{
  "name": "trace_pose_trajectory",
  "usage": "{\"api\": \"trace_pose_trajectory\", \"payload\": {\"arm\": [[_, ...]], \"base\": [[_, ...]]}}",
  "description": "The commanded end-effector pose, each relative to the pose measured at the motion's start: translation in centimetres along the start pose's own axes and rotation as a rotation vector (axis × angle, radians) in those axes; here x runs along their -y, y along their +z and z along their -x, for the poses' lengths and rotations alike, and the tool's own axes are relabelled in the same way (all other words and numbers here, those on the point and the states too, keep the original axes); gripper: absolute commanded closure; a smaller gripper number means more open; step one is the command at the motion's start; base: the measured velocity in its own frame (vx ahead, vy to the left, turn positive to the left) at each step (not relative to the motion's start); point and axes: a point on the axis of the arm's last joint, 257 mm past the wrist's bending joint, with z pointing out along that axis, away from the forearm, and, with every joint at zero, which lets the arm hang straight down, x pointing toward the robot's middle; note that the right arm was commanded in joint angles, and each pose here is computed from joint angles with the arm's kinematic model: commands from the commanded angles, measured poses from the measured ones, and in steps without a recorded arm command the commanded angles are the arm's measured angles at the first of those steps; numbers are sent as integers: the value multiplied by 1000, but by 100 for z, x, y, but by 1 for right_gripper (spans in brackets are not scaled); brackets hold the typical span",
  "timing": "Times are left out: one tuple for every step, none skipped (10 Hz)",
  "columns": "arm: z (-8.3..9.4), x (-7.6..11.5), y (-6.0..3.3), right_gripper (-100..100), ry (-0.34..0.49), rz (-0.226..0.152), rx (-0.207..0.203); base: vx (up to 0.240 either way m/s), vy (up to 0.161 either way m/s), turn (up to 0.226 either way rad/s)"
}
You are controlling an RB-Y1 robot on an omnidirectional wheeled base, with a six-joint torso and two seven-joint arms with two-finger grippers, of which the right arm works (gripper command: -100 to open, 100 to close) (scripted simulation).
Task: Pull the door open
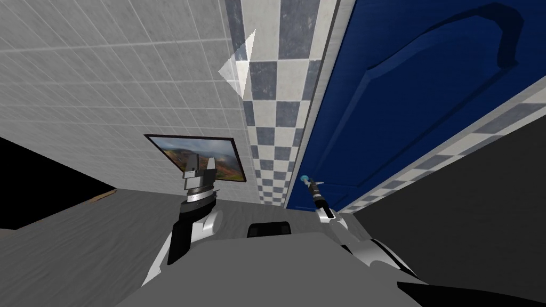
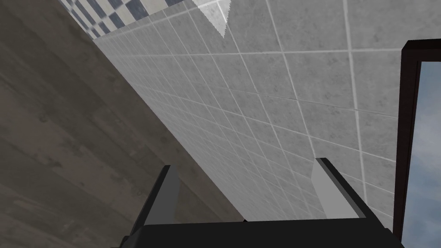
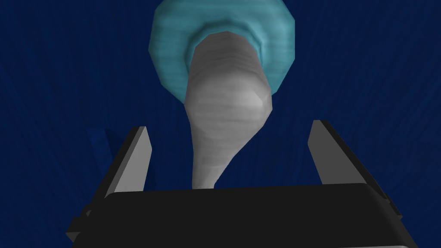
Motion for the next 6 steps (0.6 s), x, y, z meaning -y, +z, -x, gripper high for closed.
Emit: {"api": "trace_pose_trajectory", "payload": {"arm": [[57, 5, 16, -100, 0, 0, 17], [31, 3, 13, -100, 1, -1, 10], [31, 3, 13, 100, 1, -1, 10], [31, 3, 13, 100, 1, -1, 10], [31, 3, 13, 100, 1, -1, 10], [31, 3, 13, 100, 1, -1, 10]], "base": [[23, -16, 108], [11, -10, 25], [-1, 1, -23], [-7, 6, -11], [0, 0, 0], [0, 0, 0]]}}
